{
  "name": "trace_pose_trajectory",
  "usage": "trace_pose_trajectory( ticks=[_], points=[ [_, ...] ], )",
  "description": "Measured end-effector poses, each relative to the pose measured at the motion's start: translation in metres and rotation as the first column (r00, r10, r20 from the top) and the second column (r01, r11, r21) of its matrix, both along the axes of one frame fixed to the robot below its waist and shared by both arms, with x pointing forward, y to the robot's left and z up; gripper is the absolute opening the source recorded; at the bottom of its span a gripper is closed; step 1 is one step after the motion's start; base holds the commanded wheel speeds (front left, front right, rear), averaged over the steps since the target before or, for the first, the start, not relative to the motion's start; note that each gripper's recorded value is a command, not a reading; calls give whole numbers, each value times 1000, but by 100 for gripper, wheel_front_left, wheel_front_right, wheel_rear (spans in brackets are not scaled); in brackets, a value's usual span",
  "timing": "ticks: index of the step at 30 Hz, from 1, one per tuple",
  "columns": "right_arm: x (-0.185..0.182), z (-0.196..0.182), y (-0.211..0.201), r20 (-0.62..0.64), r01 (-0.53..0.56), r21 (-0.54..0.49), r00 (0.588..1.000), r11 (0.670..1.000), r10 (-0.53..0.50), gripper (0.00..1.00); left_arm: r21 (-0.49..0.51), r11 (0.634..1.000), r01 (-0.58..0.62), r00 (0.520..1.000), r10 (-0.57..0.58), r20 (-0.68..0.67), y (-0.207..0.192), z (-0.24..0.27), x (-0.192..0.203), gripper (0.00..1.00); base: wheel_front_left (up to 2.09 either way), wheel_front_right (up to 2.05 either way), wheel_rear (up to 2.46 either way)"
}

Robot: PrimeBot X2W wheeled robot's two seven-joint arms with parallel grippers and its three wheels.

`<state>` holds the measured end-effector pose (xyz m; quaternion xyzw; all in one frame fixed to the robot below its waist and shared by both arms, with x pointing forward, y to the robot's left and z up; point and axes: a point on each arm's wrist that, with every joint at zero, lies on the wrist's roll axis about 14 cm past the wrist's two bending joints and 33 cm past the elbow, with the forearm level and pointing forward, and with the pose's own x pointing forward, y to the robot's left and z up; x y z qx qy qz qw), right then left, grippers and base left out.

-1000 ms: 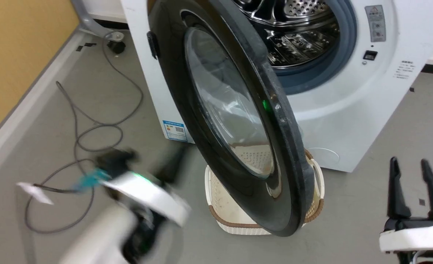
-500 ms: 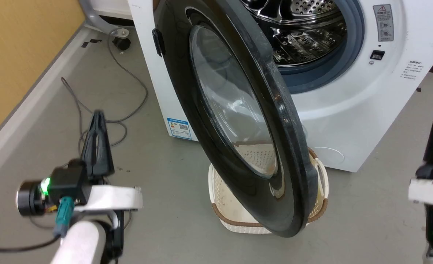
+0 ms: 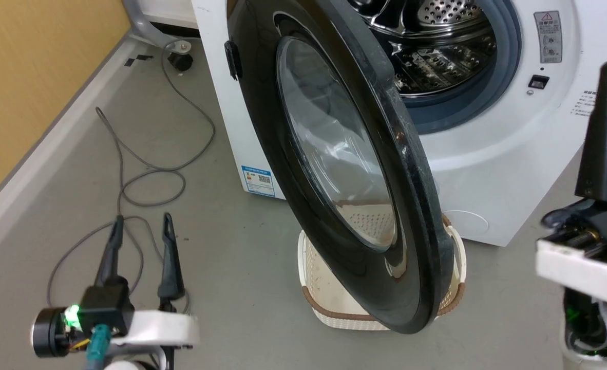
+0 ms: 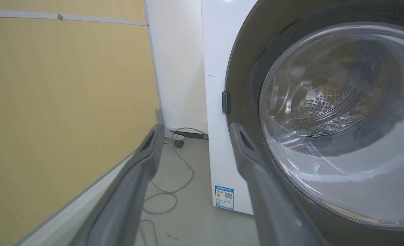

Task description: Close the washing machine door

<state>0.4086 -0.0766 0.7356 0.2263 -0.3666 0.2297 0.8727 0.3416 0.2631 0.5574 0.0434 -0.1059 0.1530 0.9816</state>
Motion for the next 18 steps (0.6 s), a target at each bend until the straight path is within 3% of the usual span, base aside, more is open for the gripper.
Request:
trace_pose_trajectory(
  ticks=[4, 8, 11, 18],
  points=[
    [-15, 2, 26, 19, -114, -54, 993, 992, 115, 0, -7, 1000, 2, 1000, -2, -10, -4, -5, -5, 100, 0, 0, 0],
    [-33, -11, 59, -4, -252, -145, 967, 957, 254, 0, -7, 1000, -7, 1000, 7, -3, -2, -3, -8, 100, 0, 0, 0],
    [-44, -30, 79, -47, -320, -239, 947, 917, 318, 0, -11, 1000, -13, 1000, 14, 6, -1, -1, -9, 100, 0, 0, 0],
    [-57, -108, 102, -244, -415, -410, 908, 812, 340, 0, -8, 1000, -17, 1000, 17, 14, -1, 1, -11, 100, 0, 0, 0]
  ],
)
